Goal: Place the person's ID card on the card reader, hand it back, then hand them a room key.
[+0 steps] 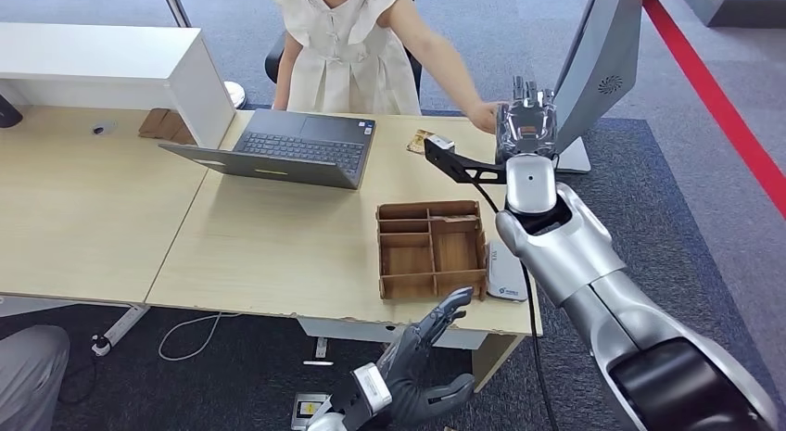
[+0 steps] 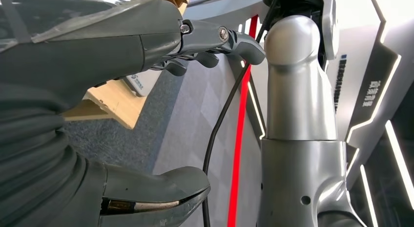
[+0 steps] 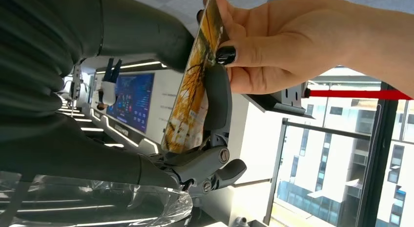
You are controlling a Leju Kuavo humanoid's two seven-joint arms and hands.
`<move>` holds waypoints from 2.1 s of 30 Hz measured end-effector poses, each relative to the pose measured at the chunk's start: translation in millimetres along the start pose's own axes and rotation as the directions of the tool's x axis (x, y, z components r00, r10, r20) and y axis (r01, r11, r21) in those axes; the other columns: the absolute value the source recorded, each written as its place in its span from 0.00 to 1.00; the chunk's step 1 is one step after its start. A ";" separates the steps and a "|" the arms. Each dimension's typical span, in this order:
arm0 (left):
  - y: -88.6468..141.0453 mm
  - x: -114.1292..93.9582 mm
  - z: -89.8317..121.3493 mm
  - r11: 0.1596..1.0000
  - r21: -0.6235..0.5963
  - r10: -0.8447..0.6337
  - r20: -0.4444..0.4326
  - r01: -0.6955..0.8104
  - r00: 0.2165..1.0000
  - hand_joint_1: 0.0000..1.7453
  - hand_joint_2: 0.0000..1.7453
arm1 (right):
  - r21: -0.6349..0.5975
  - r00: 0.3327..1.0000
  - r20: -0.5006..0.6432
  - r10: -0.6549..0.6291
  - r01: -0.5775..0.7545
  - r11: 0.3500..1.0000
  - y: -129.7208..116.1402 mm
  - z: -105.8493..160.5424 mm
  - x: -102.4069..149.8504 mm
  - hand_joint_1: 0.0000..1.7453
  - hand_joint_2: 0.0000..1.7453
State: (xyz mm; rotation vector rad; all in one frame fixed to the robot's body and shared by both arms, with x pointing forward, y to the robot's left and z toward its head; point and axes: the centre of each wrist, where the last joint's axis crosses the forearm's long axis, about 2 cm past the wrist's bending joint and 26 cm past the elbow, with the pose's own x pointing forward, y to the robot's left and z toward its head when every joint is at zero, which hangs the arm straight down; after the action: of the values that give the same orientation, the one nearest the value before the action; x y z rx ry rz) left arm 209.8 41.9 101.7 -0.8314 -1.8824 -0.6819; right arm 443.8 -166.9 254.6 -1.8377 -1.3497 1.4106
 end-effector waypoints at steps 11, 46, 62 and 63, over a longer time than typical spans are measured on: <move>3.7 0.0 1.6 0.998 0.031 -0.051 -0.007 0.051 0.999 0.00 1.00 | -0.148 0.975 -0.023 -0.220 0.214 0.966 -7.2 8.9 4.9 0.00 1.00; 20.7 12.2 46.7 0.943 0.311 -0.097 -0.080 0.117 0.992 0.00 1.00 | -0.335 0.781 0.143 -0.608 0.616 0.713 33.2 198.2 1.5 0.00 1.00; 20.4 12.2 46.1 0.947 0.303 -0.092 -0.058 0.106 0.994 0.00 1.00 | -0.488 0.853 0.114 -0.509 0.494 0.719 -2.1 145.4 -0.3 0.00 1.00; 20.4 12.1 46.0 0.948 0.302 -0.091 -0.055 0.104 0.994 0.00 1.00 | -0.478 0.853 0.129 -0.506 0.501 0.721 -1.2 141.6 2.1 0.00 1.00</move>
State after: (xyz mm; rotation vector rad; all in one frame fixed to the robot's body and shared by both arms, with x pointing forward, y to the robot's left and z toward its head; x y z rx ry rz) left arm 197.3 91.9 96.2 -0.5256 -1.9391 -0.4466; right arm 314.8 -192.5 202.0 -1.5442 -2.1612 0.8021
